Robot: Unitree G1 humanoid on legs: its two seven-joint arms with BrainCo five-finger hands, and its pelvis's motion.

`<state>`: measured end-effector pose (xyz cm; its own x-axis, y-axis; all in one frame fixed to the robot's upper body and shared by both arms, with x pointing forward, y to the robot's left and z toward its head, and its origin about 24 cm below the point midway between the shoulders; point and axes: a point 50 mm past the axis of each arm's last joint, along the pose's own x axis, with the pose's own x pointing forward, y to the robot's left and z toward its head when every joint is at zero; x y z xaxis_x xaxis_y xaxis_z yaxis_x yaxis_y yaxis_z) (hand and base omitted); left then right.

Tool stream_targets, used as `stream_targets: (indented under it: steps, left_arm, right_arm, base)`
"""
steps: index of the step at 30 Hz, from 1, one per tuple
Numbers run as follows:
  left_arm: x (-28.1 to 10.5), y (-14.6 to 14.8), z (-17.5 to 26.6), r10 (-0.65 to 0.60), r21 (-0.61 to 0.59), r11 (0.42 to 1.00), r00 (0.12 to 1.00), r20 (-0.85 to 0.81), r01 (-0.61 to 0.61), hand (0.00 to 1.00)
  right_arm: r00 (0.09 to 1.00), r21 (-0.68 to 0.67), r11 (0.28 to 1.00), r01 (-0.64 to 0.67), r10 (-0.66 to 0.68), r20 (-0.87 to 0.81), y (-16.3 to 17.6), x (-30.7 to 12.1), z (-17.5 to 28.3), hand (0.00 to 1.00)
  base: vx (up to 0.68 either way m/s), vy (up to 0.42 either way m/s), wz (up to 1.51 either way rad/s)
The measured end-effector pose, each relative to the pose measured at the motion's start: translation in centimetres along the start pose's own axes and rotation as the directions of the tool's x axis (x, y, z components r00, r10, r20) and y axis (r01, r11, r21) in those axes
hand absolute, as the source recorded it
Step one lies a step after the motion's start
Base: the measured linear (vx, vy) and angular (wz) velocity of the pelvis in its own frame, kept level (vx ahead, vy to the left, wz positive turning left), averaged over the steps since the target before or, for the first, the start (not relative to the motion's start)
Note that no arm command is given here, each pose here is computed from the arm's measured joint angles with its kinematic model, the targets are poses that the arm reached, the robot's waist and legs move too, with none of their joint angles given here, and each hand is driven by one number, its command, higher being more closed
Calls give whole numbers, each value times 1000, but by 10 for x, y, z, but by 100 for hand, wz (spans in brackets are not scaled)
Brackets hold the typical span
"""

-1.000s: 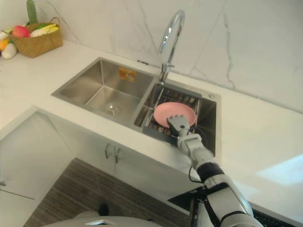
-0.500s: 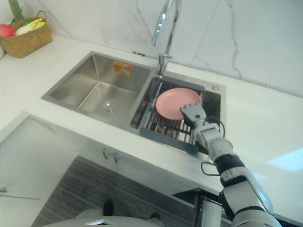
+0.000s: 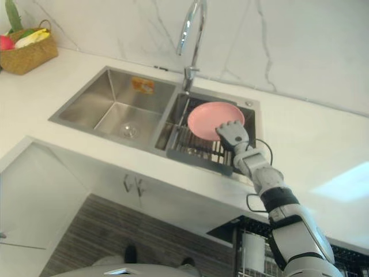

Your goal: Walk over to the sink, pick up the cup, carry it to the dishwasher, place the cup inside the dishwasher, then close the dishwasher door

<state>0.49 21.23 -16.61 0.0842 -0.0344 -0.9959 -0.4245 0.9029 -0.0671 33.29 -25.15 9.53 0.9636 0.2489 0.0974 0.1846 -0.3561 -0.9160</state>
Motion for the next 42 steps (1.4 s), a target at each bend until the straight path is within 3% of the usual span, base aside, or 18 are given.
stream_targets:
  steps: [17, 25, 31, 42]
  left_arm:
    - [-1, 3, -2, 7, 2, 1000, 1000, -10, -7, 0]
    - [-2, 8, -10, 27, 29, 999, 999, -47, -25, 0]
    - [-4, 17, -16, 63, 80, 995, 995, -79, -57, 0]
    - [-8, 31, -9, 113, 40, 993, 989, -97, -110, 0]
  right_arm:
    - [987, -20, 994, 109, -110, -118, -31, -5, -41, 100]
    - [948, -45, 980, 192, -197, -249, -52, -46, -84, 100]
    - [910, -18, 980, 200, -193, -367, -49, -78, -102, 100]
    - [899, 94, 964, 249, -194, -392, -48, -83, -94, 100]
  base:
    - [58, 6, -2]
    - [-41, 31, -39]
    - [-34, 71, -48]
    - [-21, 10, -60]
